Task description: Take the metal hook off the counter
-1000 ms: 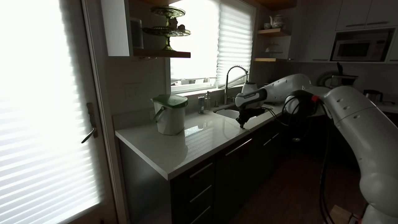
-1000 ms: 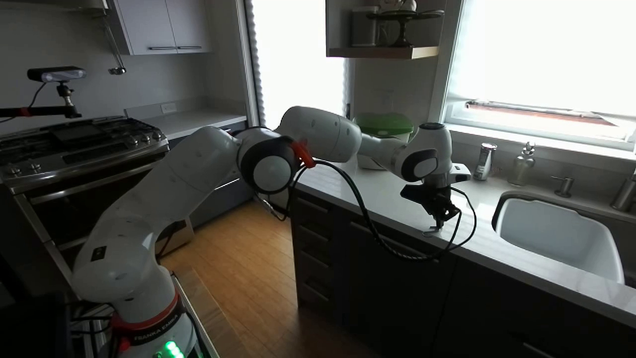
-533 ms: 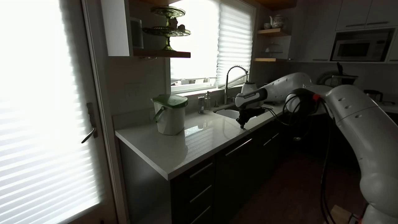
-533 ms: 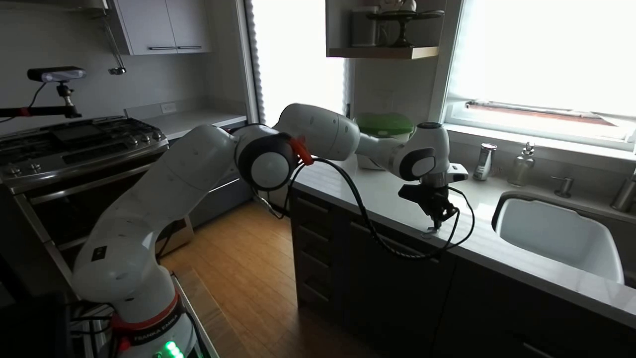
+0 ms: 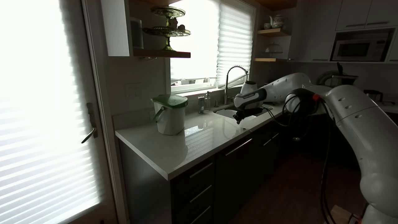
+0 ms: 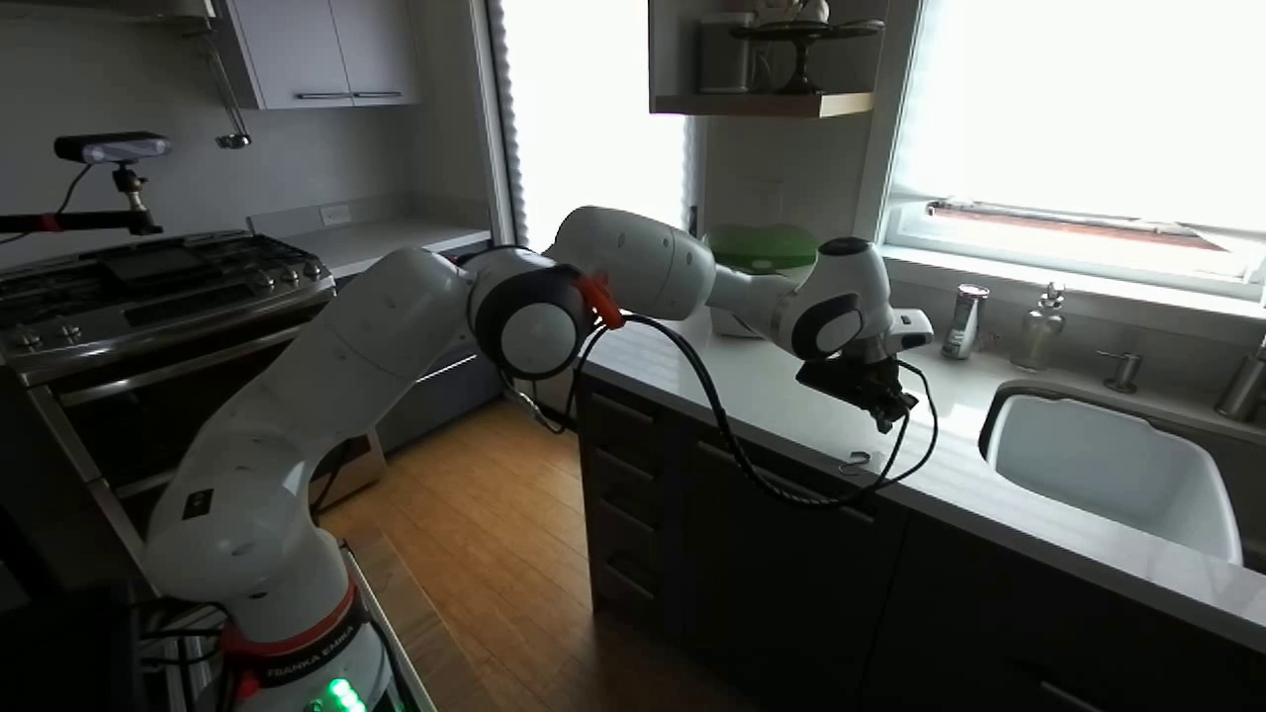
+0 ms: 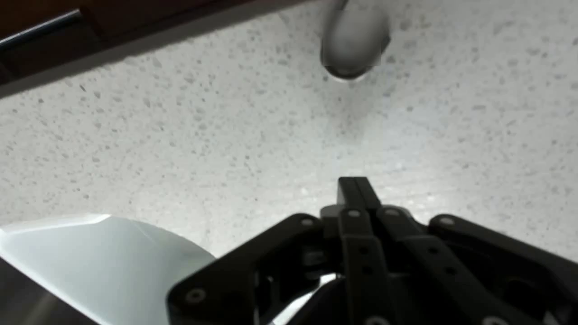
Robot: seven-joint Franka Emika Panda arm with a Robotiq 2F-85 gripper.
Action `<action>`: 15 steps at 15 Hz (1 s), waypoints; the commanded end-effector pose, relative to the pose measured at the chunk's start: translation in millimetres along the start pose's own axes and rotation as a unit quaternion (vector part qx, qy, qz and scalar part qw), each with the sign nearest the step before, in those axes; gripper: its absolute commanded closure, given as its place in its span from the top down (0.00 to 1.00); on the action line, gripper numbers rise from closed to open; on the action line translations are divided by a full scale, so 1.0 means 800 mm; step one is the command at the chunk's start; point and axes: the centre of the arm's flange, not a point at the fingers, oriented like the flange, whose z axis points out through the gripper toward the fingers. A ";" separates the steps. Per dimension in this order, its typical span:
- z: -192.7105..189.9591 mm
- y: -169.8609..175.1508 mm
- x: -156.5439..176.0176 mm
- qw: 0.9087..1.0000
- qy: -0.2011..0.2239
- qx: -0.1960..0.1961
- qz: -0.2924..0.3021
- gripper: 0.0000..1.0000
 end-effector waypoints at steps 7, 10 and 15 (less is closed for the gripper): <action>-0.128 0.011 -0.032 0.997 -0.040 -0.052 0.036 0.27; -0.190 0.016 -0.055 0.993 -0.105 -0.030 0.032 0.47; -0.249 0.007 -0.102 0.978 -0.199 0.006 0.058 0.85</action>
